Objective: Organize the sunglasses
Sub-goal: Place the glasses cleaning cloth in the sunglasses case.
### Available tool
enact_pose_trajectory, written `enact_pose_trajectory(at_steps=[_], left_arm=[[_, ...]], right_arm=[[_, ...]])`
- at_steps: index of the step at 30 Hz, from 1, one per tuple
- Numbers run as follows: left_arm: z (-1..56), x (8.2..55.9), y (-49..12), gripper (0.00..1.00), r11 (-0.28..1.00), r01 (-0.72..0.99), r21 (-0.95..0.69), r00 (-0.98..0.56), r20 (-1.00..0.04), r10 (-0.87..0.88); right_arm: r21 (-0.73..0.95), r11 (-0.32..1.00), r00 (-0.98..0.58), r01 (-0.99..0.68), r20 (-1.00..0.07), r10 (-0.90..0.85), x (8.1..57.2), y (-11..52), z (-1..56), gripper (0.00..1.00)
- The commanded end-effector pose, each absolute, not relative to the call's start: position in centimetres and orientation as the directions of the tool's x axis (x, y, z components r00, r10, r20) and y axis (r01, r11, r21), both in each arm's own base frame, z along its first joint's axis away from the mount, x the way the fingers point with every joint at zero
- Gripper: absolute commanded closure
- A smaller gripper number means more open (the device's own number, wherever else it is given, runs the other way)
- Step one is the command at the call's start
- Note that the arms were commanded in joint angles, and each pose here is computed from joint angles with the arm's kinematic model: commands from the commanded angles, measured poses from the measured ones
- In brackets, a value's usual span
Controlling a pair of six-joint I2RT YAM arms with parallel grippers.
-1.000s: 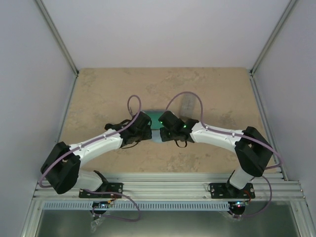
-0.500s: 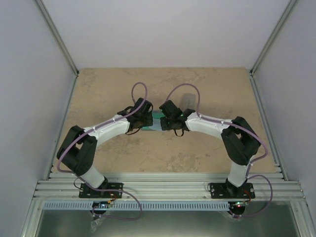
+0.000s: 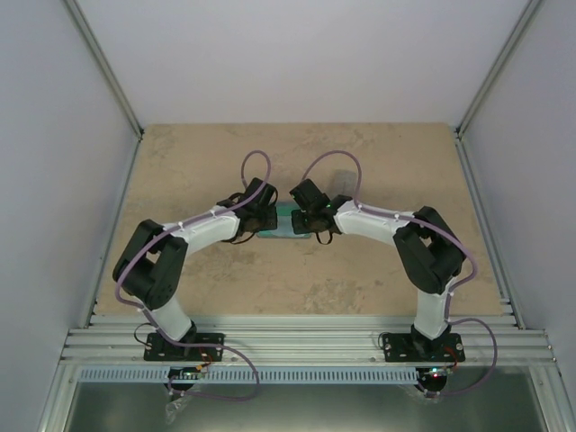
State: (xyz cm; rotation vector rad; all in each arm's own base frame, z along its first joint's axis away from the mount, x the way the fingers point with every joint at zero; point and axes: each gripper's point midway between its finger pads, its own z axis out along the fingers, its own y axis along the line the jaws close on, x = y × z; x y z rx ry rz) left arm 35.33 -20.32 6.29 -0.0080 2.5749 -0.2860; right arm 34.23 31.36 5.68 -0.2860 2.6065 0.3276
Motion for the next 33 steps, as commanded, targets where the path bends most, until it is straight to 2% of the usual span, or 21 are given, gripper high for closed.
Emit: enact_pose_trajectory(at_steps=[1, 28, 33], left_arm=[[6.2, 36.4, -20.7, 1.0, 0.975, 0.061, -0.212, -0.852, -0.521, -0.06], [3.7, 36.1, -18.9, 1.0, 0.993, 0.004, -0.116, -0.876, -0.48, -0.053], [5.2, 36.3, -19.0, 0.84, 0.992, 0.006, -0.125, -0.864, -0.5, -0.058]], right_arm=[[0.173, 0.95, -0.848, -0.26, -0.512, -0.139, 35.5, 31.4, 5.7, 1.0], [0.134, 0.956, -0.866, -0.26, -0.47, -0.169, 35.4, 30.6, 3.3, 0.99], [0.126, 0.958, -0.852, -0.257, -0.497, -0.163, 35.5, 30.2, 5.1, 0.87]])
